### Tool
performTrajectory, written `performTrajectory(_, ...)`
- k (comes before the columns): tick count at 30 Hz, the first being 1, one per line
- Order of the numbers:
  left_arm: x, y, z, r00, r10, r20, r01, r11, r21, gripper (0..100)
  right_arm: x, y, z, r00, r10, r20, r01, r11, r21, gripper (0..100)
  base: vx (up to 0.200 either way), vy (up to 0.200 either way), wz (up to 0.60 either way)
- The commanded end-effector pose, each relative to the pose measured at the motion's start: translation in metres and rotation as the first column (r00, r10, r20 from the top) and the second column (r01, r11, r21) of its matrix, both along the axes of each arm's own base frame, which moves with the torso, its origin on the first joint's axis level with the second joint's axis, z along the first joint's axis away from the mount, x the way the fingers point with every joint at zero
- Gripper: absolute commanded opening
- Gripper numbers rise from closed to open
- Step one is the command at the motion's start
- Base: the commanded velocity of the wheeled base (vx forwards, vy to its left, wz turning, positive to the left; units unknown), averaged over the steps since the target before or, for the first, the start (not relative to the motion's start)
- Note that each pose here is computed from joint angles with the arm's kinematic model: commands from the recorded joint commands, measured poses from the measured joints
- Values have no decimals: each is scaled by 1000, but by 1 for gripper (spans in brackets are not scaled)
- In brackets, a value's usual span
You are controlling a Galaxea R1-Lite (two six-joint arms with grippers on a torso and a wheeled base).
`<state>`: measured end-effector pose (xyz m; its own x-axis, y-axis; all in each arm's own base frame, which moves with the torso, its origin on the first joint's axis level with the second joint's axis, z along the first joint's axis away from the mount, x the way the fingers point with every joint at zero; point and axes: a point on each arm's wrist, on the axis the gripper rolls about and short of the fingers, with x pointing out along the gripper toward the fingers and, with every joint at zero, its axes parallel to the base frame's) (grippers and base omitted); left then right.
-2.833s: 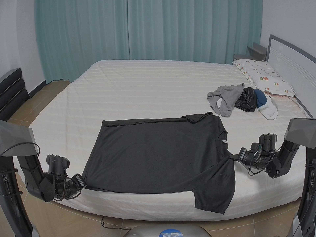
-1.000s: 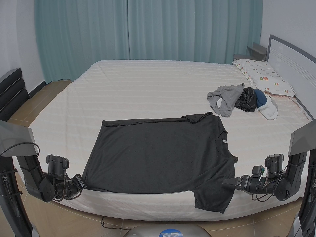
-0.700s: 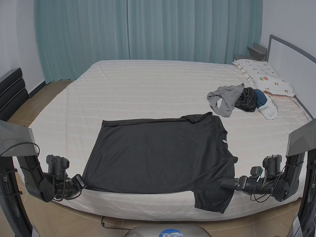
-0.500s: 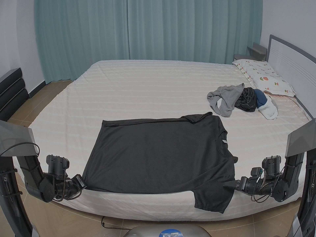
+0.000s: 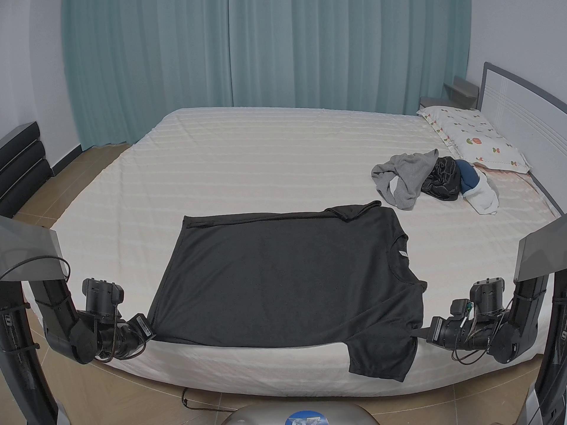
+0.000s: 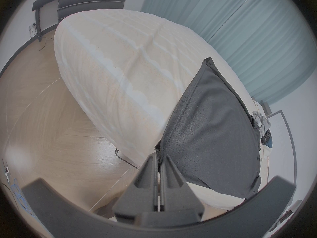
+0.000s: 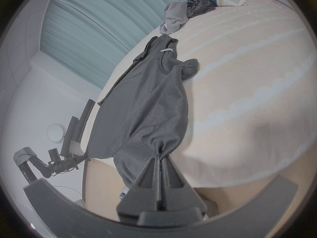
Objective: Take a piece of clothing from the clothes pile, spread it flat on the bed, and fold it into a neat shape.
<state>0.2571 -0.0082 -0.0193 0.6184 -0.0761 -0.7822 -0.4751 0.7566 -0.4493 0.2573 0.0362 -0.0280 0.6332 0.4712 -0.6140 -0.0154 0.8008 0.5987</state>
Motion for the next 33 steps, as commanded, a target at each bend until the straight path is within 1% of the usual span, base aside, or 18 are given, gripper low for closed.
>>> performTrajectory(1, -3, -2, 5, 1000, -11, 14, 11, 1000, 2, 0, -13, -7, 14, 1000, -23, 16, 23, 1000, 0, 0, 0, 0, 0)
performTrajectory(3, -3, -2, 8, 1000, -11, 25, 11, 1000, 1, 0, -20, -10, 16, 1000, -31, 4, 31, 1000, 4, 0, 0, 0, 0)
performTrajectory(5, -3, -2, 9, 1000, -11, 23, 11, 1000, 4, 0, -24, -11, 18, 999, -34, -2, 34, 999, 5, 0, 0, 0, 0)
performTrajectory(6, -5, -2, 7, 1000, -13, 13, 13, 1000, 8, 0, -31, -12, 19, 999, -36, -20, 36, 999, 7, 0, 0, 0, 0)
performTrajectory(10, -6, -2, 7, 1000, -14, 12, 14, 1000, 10, 0, -43, -13, 18, 998, -35, -50, 35, 999, 4, 0, 0, 0, 0)
performTrajectory(12, -8, -2, 10, 1000, -17, 15, 17, 1000, 13, 0, -52, -15, 19, 998, -28, -61, 29, 999, 14, 0, 0, 0, 0)
performTrajectory(15, -12, -2, 11, 999, -36, 13, 36, 999, 29, 0, -55, -18, 21, 999, -23, -49, 24, 999, 25, 0, 0, 0, 0)
performTrajectory(17, -17, -2, 9, 998, -70, -6, 71, 995, 65, 0, -55, -19, 19, 998, -22, -54, 23, 1000, 20, 0, 0, 0, 0)
performTrajectory(20, -18, -2, 9, 997, -78, -12, 78, 994, 72, 0, -57, -19, 18, 997, -15, -70, 16, 1000, 14, 0, 0, 0, 0)
performTrajectory(26, -20, -2, 7, 996, -85, -21, 86, 993, 80, 0, -67, -20, 14, 990, 37, -135, -43, 998, -40, 0, 0, 0, 0)
performTrajectory(28, -25, -1, 6, 993, -109, -38, 112, 989, 100, 0, -70, -21, 13, 986, 64, -154, -75, 995, -62, 0, 0, 0, 0)
performTrajectory(30, -29, -1, 5, 990, -128, -52, 133, 984, 118, 0, -71, -22, 13, 985, 67, -157, -79, 995, -69, 0, 0, 0, 0)
performTrajectory(33, -31, -1, 5, 990, -129, -62, 136, 981, 140, 0, -71, -23, 14, 987, 61, -147, -72, 995, -72, 0, 0, 0, 0)
